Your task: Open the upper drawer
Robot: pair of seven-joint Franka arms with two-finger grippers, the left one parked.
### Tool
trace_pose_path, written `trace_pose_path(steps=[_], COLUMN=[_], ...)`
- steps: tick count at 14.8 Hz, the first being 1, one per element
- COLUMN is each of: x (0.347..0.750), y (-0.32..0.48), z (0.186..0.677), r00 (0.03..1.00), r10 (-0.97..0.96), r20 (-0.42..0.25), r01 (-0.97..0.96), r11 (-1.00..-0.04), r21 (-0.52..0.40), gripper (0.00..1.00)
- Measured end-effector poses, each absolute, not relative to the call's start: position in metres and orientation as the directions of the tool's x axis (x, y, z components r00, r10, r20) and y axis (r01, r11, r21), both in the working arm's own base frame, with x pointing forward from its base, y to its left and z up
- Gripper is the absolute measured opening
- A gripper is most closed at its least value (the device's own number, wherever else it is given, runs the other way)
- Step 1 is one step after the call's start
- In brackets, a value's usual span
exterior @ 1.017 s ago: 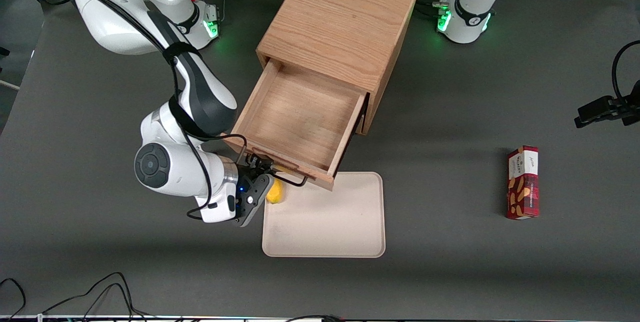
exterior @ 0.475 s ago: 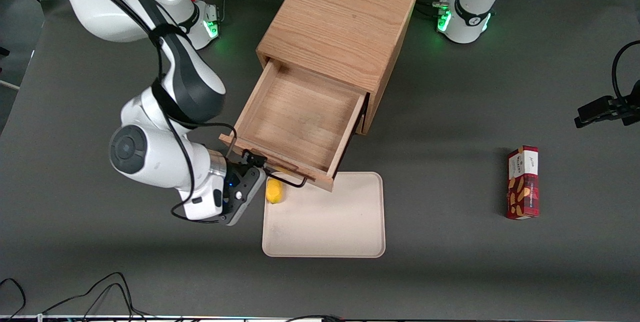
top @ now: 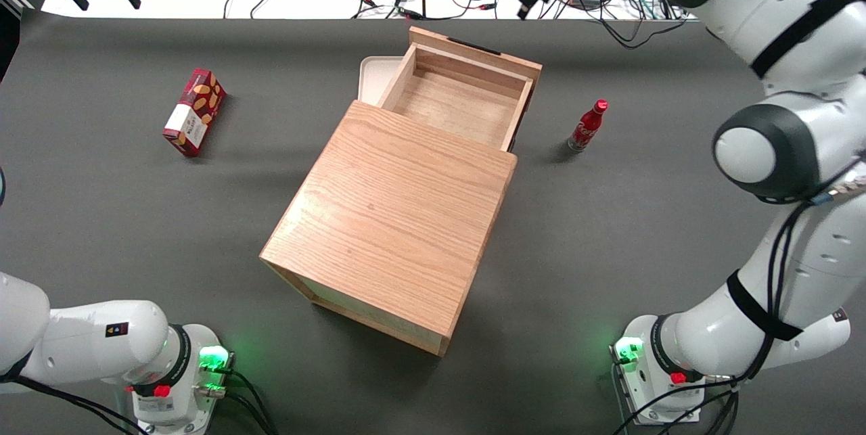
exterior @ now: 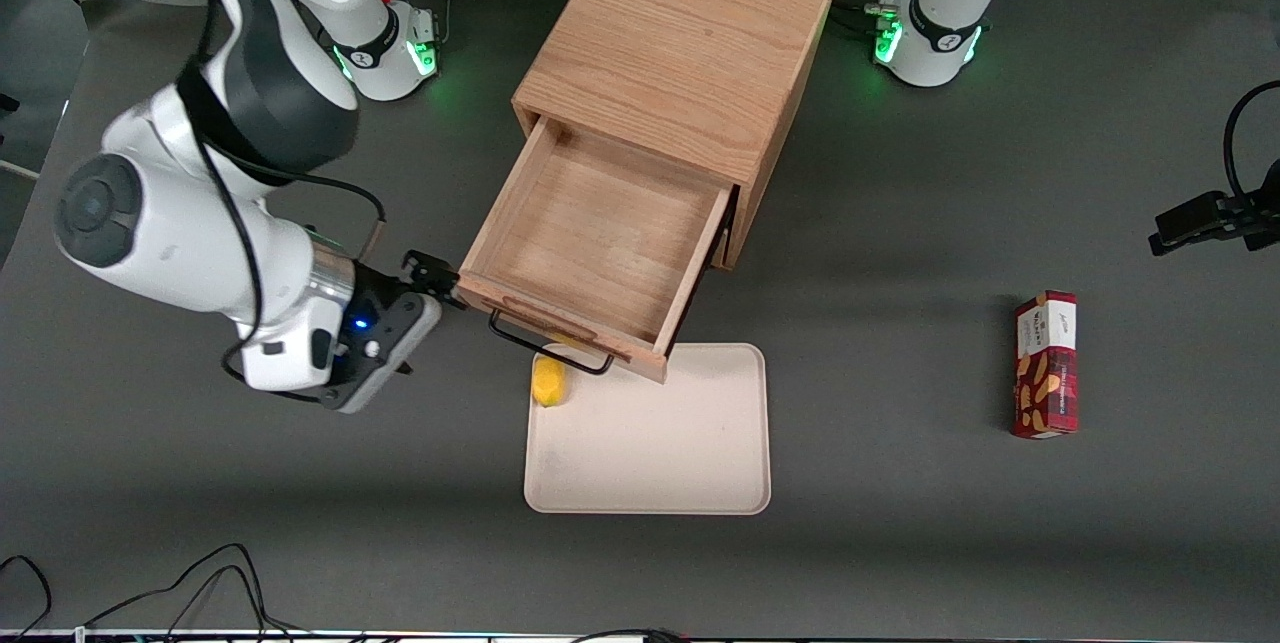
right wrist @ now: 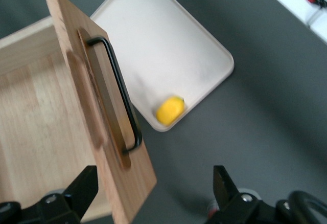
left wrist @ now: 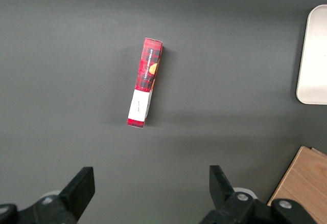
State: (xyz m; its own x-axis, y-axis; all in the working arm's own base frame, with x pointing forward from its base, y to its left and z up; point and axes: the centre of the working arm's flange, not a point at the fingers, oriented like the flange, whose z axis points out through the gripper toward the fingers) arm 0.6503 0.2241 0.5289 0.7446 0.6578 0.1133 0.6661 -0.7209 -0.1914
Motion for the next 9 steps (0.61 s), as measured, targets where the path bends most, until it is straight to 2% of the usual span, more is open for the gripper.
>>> trace_pose_path(steps=[4, 9], x=[0.619, 0.582], y=[0.145, 0.061], z=[0.559, 0.582], r00=[0.823, 0.930], r10=[0.567, 0.366], r20=[0.036, 0.009], r01=[0.565, 0.364], r11=[-0.808, -0.922], r21=[-0.168, -0.133], gripper=[1.00, 1.00])
